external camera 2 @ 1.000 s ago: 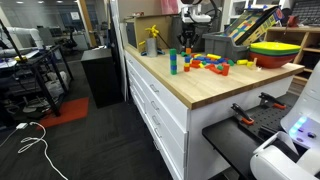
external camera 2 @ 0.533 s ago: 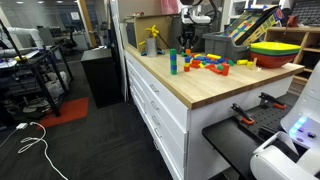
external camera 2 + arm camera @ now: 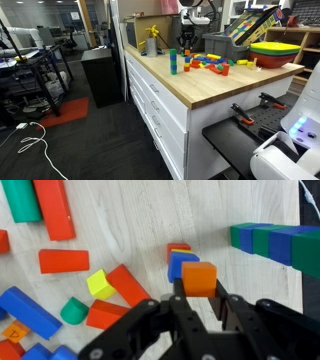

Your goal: Put one orange block on top of the stack on the right.

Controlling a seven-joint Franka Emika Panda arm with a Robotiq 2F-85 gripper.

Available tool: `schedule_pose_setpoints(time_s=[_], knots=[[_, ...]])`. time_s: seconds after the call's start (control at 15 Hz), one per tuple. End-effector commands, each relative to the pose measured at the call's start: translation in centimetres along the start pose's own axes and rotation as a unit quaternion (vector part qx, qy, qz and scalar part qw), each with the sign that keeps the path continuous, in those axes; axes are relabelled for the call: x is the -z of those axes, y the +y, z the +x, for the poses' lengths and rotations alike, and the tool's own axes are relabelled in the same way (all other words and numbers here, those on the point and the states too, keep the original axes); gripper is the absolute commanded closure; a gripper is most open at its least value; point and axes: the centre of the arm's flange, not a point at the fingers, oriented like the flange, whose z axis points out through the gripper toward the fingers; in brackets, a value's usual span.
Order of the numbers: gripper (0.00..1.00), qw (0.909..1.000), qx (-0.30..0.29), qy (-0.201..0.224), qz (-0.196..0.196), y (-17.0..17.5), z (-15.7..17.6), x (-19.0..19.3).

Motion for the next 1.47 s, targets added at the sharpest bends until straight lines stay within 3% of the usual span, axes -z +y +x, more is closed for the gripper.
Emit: schedule_pose_setpoints(time_s=[0.0,1.4], knots=[[0.93,0.9999,0.000,0.008,0.008,0.0,0.0,-0.2],[0.93,1.0000,0.001,0.004,0.004,0.9,0.6,-1.2]])
